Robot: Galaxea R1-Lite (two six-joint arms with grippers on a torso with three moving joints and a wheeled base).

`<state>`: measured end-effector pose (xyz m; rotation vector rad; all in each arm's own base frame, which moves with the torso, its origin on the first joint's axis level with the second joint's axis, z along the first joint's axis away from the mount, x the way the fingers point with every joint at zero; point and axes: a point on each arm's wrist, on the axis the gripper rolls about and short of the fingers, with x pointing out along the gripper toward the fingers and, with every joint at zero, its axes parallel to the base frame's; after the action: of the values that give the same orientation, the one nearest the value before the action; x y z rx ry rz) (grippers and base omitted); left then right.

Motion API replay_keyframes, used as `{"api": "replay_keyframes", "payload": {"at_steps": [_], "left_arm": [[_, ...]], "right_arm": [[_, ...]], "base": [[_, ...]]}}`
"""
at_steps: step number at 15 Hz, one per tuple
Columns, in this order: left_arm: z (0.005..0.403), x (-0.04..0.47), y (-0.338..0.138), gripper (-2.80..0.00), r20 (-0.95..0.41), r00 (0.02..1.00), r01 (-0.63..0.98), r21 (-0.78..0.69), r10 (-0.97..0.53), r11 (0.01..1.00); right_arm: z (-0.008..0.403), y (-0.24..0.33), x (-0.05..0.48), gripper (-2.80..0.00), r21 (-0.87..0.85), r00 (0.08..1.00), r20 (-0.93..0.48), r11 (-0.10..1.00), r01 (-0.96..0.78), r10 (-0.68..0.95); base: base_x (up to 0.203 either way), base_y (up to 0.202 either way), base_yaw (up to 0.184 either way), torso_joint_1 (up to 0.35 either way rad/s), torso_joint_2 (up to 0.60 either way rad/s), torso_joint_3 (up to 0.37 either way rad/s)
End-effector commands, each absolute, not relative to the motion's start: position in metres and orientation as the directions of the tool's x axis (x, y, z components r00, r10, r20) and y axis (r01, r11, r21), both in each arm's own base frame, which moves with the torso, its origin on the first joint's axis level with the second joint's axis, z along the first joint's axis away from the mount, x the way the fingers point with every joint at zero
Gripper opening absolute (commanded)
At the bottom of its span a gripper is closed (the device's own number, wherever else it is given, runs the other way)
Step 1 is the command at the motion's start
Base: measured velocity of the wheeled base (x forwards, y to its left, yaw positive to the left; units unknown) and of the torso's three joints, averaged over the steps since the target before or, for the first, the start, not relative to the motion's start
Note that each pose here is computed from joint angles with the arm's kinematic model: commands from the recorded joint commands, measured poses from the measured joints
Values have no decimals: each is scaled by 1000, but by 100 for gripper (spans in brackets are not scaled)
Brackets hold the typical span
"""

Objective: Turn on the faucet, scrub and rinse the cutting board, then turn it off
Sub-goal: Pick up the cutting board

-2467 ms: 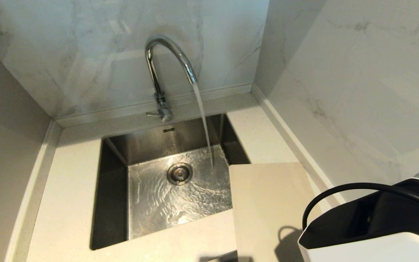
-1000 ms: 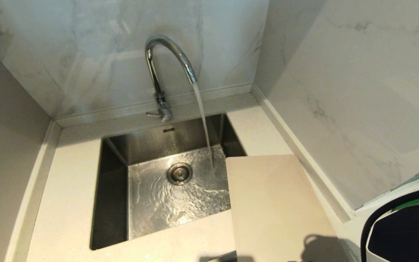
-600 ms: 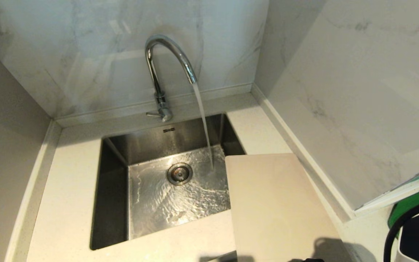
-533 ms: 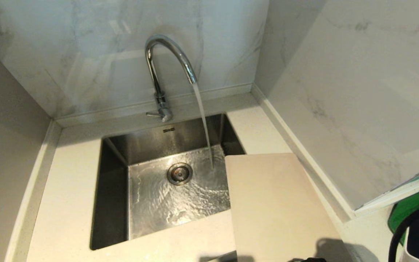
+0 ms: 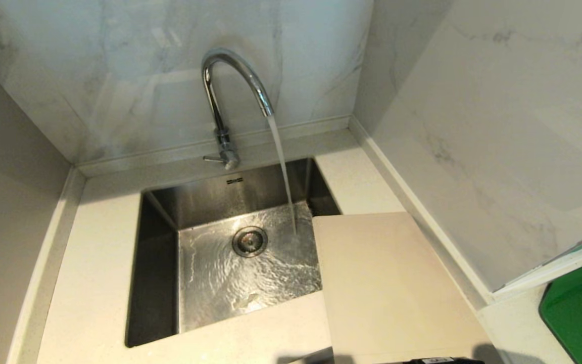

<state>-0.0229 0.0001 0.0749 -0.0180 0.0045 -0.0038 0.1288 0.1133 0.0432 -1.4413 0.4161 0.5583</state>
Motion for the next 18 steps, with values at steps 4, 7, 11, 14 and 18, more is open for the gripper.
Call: {"api": "replay_keyframes", "payload": {"at_steps": [4,7,11,14,18], "left_arm": [[75,-23,0,-280,-5,1000,3,-18,-3,1000],[75,-23,0,-280,-5,1000,3,-18,-3,1000],[75,-23,0,-280,-3,1000,3,-18,-3,1000],[75,-23,0,-280,-3,1000,3,-18,-3,1000],[75,-23,0,-280,-3,1000,3,-18,-3,1000]], "right_arm": [[56,110,126,-280,-835,836,-531,83,-544,135],[59,111,127,-280,-840,842,-519,97,-534,147],[66,107,123,-280,-851,856,-492,118,-512,159],[69,103,119,-280,-854,856,-494,100,-511,153],[72,101,118,-280,-865,863,-483,73,-497,149]], "base": [[0,0,0,0,0,0],[0,0,0,0,0,0],[0,0,0,0,0,0],[0,0,0,0,0,0],[0,0,0,0,0,0]]}}
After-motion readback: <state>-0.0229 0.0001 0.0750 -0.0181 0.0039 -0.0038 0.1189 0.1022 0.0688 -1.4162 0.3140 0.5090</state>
